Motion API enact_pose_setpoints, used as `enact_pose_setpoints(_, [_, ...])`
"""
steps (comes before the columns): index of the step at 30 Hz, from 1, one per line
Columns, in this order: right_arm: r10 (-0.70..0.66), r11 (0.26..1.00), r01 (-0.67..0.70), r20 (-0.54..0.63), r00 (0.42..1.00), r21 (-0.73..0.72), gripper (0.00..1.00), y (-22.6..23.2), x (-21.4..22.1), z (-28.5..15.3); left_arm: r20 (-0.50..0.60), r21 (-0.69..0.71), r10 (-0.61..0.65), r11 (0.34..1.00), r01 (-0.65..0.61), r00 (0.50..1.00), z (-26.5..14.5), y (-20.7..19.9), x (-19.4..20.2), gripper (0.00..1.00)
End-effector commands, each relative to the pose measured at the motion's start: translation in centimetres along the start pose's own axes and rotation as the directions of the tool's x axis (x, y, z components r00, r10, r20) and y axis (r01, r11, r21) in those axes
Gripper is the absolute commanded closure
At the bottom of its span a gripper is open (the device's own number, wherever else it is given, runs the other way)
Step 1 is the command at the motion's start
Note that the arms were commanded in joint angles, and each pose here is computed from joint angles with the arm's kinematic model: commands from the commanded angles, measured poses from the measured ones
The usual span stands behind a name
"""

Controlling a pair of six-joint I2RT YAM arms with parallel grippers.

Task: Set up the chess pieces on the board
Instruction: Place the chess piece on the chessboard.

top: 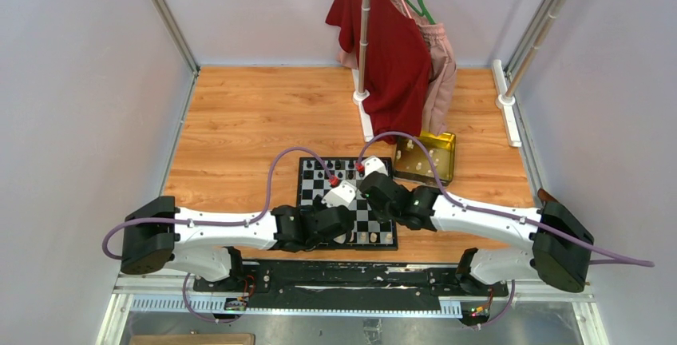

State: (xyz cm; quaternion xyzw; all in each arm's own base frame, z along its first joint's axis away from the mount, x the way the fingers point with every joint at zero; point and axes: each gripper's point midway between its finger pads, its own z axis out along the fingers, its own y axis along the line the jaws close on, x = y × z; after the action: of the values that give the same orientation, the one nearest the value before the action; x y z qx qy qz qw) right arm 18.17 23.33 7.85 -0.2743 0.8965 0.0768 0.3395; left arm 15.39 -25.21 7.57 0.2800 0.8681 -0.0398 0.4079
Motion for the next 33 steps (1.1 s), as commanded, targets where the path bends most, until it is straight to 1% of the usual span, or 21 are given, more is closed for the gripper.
enact_pose_setpoints(1, [0.006, 1.0, -0.006, -0.001, 1.0, 0.003, 1.0, 0.4, 0.4, 0.4, 0.02, 0.014, -0.034, 0.999, 0.034, 0.999, 0.2, -0.6, 0.0, 1.0])
enact_pose_setpoints(17, [-0.005, 1.0, 0.005, -0.031, 0.999, -0.008, 1.0, 1.1, 1.1, 0.9, 0.009, 0.047, -0.061, 0.997, 0.061, 0.998, 0.5, -1.1, 0.9, 1.0])
enact_pose_setpoints(33, [-0.017, 0.999, 0.013, -0.089, 0.996, -0.04, 1.0, 2.6, 2.7, 0.7, -0.001, 0.052, -0.064, 0.997, 0.064, 0.998, 0.6, -1.2, 1.4, 1.0])
